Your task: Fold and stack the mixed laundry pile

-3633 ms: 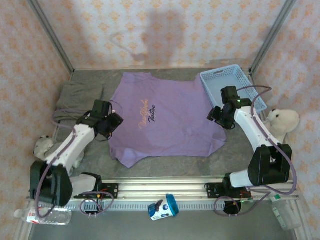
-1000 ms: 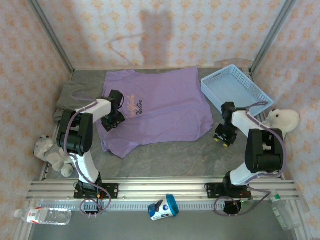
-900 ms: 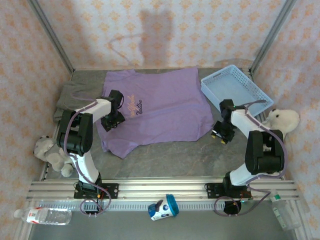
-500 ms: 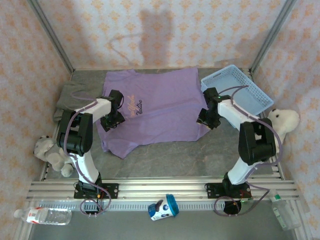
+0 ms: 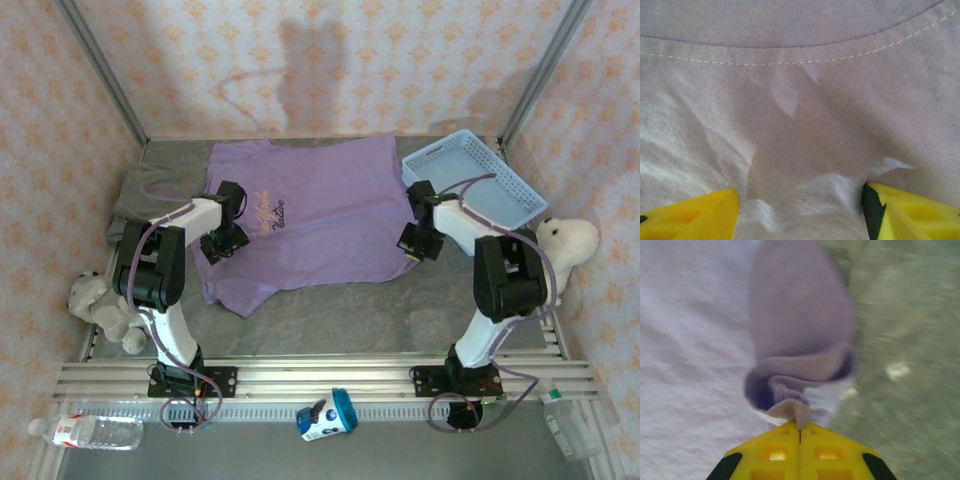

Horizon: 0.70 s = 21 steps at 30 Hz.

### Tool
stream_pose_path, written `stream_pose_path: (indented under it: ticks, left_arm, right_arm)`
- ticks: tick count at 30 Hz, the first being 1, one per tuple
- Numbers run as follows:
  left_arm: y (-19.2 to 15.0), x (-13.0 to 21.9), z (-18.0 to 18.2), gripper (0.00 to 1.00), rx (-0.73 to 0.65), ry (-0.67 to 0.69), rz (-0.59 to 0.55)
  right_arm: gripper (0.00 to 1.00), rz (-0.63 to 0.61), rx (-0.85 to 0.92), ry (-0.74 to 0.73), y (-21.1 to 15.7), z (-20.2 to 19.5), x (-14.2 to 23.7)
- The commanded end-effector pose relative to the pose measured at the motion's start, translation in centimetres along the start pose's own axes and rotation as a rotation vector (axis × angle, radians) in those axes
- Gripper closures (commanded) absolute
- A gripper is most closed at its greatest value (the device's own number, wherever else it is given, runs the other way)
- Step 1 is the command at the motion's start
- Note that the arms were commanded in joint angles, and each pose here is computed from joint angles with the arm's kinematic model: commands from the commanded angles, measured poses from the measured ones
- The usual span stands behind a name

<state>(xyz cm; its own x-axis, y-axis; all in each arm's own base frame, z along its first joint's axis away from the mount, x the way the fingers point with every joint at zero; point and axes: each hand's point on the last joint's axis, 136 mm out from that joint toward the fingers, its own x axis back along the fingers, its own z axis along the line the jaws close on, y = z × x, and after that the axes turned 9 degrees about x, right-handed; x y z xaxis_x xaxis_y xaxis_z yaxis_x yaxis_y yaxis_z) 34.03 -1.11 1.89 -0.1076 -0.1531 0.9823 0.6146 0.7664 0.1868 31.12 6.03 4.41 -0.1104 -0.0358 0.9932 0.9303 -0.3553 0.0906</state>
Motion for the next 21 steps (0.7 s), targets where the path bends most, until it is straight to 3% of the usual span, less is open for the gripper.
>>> stream_pose_path:
  ticks: [1,6,10,12,21]
  left_arm:
    - [0.4,0.1,1.2,0.33,0.017,0.027,-0.020]
    - [0.2,0.5,0.9,0.33,0.022,0.005,-0.012]
    - [0.0,1.4,0.6,0.24,0.012,-0.026,0.005]
    - [0.0,2.4,0.5,0.20,-0.002,-0.040,0.006]
    - [-1.3,8.5,3.4,0.18,-0.098,-0.086,-0.023]
  right_arm:
    - [1.00,-0.004,-0.053,-0.096,-2.0,-4.7,1.8]
    - [1.00,0.034,-0.077,-0.135,-5.2,-7.2,2.4]
    - [0.46,0.010,-0.089,-0.142,-5.1,-7.4,2.7]
    - [0.38,-0.015,-0.085,-0.115,-4.1,-6.7,3.2]
    - [0.40,-0.090,0.041,0.016,-0.9,-0.2,4.6]
